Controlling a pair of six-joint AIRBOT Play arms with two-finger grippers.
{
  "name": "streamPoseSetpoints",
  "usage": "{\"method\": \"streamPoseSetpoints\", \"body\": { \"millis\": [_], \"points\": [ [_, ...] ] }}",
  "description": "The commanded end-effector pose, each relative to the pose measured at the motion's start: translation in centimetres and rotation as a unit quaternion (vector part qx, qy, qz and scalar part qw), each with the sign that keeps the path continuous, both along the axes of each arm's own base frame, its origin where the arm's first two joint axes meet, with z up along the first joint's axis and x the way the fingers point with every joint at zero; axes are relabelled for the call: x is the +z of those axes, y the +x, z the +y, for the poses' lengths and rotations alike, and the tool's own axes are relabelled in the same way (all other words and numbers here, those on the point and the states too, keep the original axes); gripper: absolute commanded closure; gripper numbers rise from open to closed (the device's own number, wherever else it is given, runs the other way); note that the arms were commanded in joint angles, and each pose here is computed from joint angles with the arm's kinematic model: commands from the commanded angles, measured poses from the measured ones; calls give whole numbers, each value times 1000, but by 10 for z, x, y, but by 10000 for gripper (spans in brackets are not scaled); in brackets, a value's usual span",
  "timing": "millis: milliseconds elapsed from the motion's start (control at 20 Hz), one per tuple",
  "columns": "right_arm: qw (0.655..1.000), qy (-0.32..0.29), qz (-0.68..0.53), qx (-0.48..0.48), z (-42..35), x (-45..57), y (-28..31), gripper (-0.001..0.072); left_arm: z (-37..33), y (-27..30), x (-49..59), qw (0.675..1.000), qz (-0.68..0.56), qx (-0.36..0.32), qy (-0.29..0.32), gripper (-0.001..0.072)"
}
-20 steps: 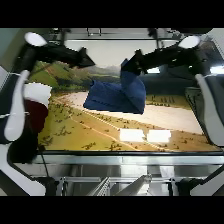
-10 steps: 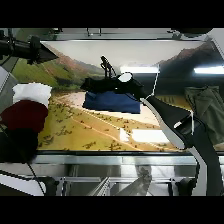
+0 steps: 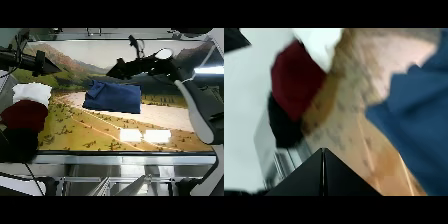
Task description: Fold the shirts.
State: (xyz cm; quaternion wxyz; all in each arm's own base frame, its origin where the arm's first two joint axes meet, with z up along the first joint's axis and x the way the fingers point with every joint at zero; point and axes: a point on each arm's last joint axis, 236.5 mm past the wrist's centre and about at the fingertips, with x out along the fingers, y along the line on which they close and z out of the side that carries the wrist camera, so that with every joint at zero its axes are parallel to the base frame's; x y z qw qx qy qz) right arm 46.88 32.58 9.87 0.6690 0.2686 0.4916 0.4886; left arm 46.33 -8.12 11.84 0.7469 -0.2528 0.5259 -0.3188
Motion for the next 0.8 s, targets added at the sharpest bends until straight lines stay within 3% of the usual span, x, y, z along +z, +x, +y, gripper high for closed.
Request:
{"method": "streamPoseSetpoints", "body": {
  "millis": [0, 100, 250, 300, 350, 400, 550, 750],
  "points": [
    [987, -147, 50, 31, -89, -17, -43, 698, -1, -24, 0, 1000, -9, 7, 3, 706],
    [984, -173, 47, 12, -116, -22, -56, 698, -4, -53, -2, 1000, -6, 9, 3, 706],
    [970, -206, 82, -101, -160, -63, -50, 670, -4, -78, -13, 999, -6, 51, 5, 706],
    [963, -214, 110, -123, -171, -83, -52, 398, -3, -81, -15, 998, -10, 67, 6, 706],
    [957, -219, 129, -143, -178, -100, -51, 81, -3, -85, -17, 997, -14, 76, 7, 706],
    [951, -219, 145, -161, -181, -118, -48, 2, -4, -90, -18, 997, -14, 79, 8, 706],
    [943, -210, 167, -197, -178, -156, -29, 1, -7, -102, -15, 996, -22, 84, 10, 706],
    [946, -127, 204, -216, -140, -184, -9, 2, -6, -104, -10, 995, -35, 90, 13, 706]
  ]
}}
